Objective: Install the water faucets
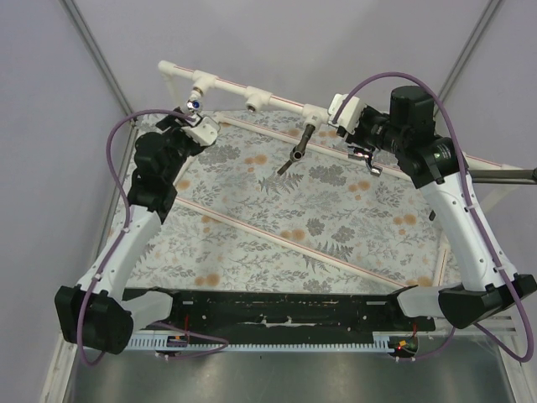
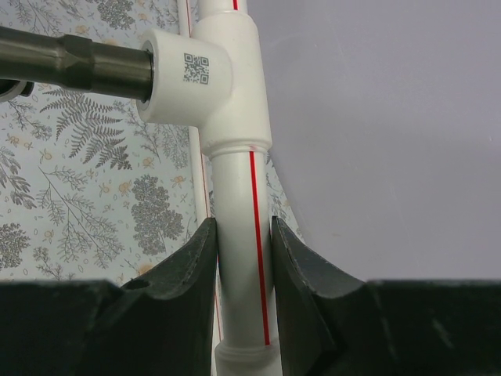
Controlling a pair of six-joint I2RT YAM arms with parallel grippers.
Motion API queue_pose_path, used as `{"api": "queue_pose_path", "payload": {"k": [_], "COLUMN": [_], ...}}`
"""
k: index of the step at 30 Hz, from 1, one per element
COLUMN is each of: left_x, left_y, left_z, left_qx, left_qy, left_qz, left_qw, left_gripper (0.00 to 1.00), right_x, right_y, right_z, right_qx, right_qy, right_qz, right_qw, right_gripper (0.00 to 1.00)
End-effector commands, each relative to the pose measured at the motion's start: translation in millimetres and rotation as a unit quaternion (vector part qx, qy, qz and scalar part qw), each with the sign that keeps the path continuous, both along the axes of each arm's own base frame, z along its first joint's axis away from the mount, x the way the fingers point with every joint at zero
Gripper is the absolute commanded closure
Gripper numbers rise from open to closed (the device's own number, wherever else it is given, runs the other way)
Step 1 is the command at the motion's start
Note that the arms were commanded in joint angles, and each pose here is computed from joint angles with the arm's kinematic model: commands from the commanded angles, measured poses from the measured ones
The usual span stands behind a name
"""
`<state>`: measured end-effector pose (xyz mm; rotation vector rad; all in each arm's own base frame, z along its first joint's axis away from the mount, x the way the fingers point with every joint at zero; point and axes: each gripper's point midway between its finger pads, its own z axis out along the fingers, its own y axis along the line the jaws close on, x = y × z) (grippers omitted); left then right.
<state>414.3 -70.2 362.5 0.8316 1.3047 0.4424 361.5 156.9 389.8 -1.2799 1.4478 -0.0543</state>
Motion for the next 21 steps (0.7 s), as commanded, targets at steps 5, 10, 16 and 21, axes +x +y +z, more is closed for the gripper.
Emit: {"api": "queue_pose_path", "payload": {"k": [5,10,16,21], "left_x": [-41,-66,-68,-62], "left_y": [5,2,35,36], "left_z": [58,82,87,73], "left_qx": [-0.242,-0.400,-0.663,-0.782], "left_qy": [-0.023,0.014,0.103,0.145], "left_qz": [-0.022,-0.039,0.021,0.032], "left_qw": [0.970,0.916,0.741,0.605], "left_gripper": [0.09,0.09,0.11,0.13], "right_x": [-28,-26,-25,-25], "right_y": [10,10,10,10], "right_z": [-45,-47,-51,-50], "right_qx": [-0.004,-0.006,-0.007,-0.007], "right_qy": [0.099,0.102,0.106,0.104], "right_qz": [0.030,0.027,0.026,0.027], "right_qw": [0.995,0.994,0.994,0.994], "right_gripper": [1.00,1.00,1.00,1.00]}}
